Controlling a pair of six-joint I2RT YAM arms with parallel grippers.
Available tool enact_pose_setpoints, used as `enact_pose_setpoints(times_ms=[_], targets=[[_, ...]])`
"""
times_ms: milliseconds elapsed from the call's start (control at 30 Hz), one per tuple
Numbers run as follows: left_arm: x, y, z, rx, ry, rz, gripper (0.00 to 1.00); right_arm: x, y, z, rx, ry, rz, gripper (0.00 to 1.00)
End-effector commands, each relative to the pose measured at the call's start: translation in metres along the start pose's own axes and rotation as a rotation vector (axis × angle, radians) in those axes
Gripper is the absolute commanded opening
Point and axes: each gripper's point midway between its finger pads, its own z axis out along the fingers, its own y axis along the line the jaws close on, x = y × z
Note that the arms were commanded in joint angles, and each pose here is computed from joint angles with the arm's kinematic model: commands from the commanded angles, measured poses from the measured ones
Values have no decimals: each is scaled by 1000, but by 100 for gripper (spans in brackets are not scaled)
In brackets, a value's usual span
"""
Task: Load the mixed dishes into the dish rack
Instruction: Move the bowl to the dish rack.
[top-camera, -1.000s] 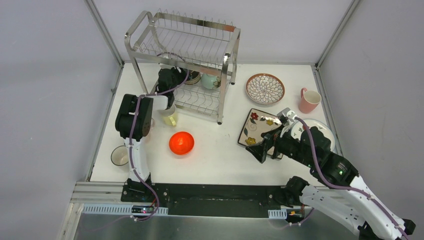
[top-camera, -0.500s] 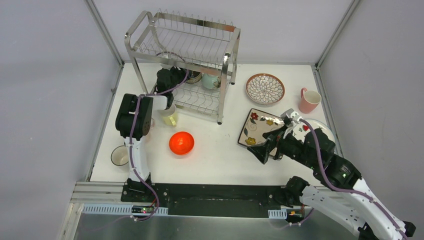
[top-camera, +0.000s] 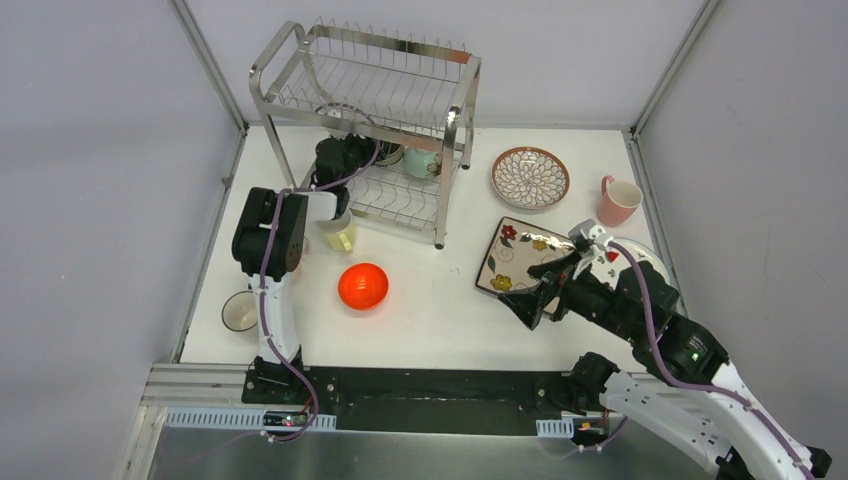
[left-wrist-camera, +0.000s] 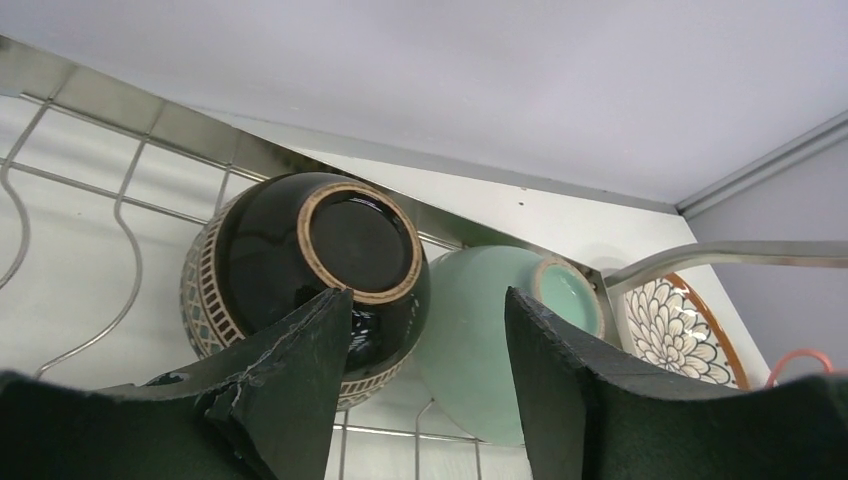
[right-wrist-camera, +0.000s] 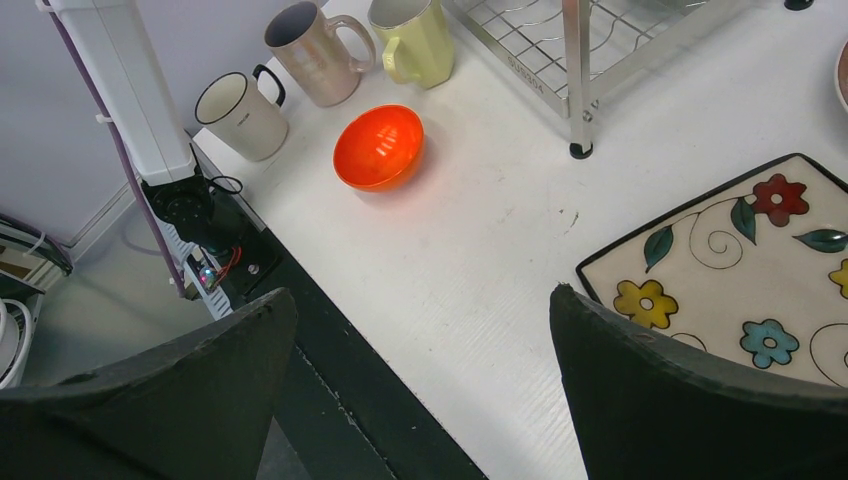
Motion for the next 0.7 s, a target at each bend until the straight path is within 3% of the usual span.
enact_pose_setpoints(times_ms=[0,667], targets=[[26,-16,-4,60,69,-18,60,-13,1,-4,5,-46,10,100],[25,-22,-12,65,81,23,65,-16,0,2,19,-33,14,100]])
